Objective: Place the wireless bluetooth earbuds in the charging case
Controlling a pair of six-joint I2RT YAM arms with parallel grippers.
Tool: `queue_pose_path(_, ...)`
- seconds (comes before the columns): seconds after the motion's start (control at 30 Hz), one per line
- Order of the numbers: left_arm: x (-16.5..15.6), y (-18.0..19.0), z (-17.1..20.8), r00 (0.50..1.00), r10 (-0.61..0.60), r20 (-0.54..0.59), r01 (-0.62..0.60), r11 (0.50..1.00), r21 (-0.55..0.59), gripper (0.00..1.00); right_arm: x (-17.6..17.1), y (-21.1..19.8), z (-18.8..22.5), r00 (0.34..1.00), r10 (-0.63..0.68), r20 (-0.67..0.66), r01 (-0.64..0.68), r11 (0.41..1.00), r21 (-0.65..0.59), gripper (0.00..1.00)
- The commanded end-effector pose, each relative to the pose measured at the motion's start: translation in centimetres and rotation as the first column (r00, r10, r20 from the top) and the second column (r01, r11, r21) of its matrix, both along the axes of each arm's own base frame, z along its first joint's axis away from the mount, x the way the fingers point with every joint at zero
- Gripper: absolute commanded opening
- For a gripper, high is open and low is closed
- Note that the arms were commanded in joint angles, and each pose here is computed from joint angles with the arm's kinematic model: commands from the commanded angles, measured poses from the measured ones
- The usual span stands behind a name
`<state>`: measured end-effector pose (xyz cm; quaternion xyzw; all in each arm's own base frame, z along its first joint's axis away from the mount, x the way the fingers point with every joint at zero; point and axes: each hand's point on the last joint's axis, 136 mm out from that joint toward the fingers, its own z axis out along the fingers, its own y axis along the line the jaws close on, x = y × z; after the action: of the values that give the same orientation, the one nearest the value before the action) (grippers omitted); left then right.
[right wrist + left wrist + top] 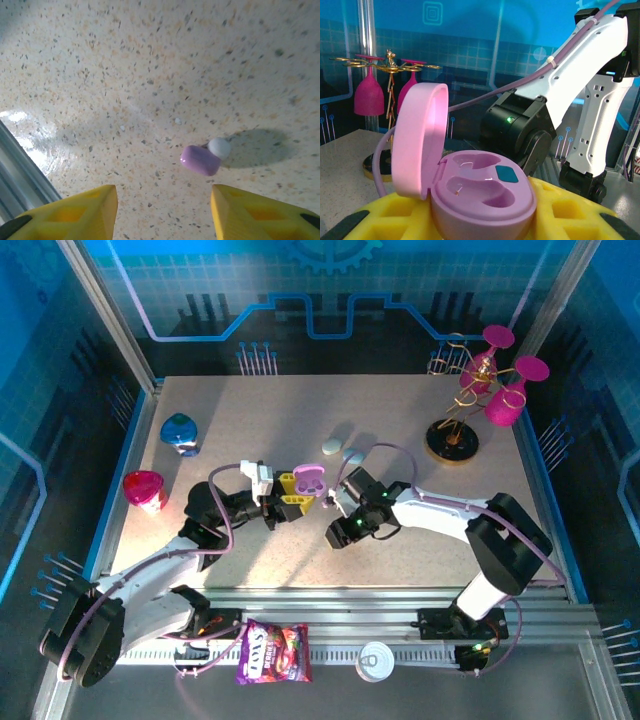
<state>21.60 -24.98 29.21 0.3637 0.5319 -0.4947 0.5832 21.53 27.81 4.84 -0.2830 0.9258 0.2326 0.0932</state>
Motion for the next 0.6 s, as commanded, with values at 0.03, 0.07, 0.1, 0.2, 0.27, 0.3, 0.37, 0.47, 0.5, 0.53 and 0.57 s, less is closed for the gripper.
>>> queue_pose_path(0.03,-0.1,0.2,1.4,0.998,0.007,0.057,-0.006,1.000,-0.017,0.29,1.4,0.6,0.4,0.995,0.072,0.063,-0.068,0.996,-0.061,0.52)
queue_pose_path(0.07,-0.2,0.2,1.4,0.998,0.007,0.059,-0.006,1.000,-0.019,0.29,1.7,1.0,0.3,0.995,0.081,0.061,-0.078,0.995,-0.061,0.52)
queue_pose_path(0.1,-0.2,0.3,1.5,0.998,0.010,0.060,-0.009,1.000,-0.021,0.29,2.0,1.4,0.0,0.994,0.094,0.059,-0.091,0.994,-0.059,0.52)
queue_pose_path(0.2,-0.4,0.3,1.7,0.998,0.010,0.060,-0.009,1.000,-0.023,0.29,2.7,2.8,-0.3,0.992,0.119,0.046,-0.117,0.992,-0.040,0.52)
queue_pose_path(0.27,-0.5,0.4,1.6,0.998,0.015,0.058,-0.014,1.000,-0.019,0.29,3.0,3.4,-0.7,0.991,0.130,0.035,-0.129,0.991,-0.025,0.52)
queue_pose_path(0.3,-0.5,0.5,1.6,0.998,0.016,0.058,-0.015,1.000,-0.017,0.29,3.0,3.5,-1.0,0.991,0.133,0.025,-0.132,0.991,-0.021,0.52)
queue_pose_path(0.37,-0.6,0.6,1.7,0.998,0.021,0.061,-0.020,1.000,-0.013,0.29,2.9,3.5,-1.4,0.991,0.134,0.008,-0.134,0.991,-0.020,0.52)
queue_pose_path(0.47,-0.6,0.6,1.8,0.998,0.025,0.064,-0.024,1.000,-0.009,0.29,2.4,2.8,-2.0,0.992,0.128,-0.011,-0.128,0.991,-0.029,0.52)
queue_pose_path(0.5,-0.6,0.6,1.7,0.998,0.023,0.065,-0.023,1.000,-0.008,0.29,2.1,2.6,-2.2,0.992,0.125,-0.017,-0.126,0.992,-0.032,0.52)
queue_pose_path(0.53,-0.6,0.6,1.7,0.998,0.022,0.065,-0.022,1.000,-0.008,0.29,1.7,2.4,-2.3,0.992,0.123,-0.023,-0.123,0.992,-0.033,0.52)
queue_pose_path(0.57,-0.6,0.5,1.7,0.998,0.022,0.064,-0.022,1.000,-0.009,0.29,1.5,2.1,-2.4,0.993,0.119,-0.025,-0.119,0.992,-0.033,0.51)
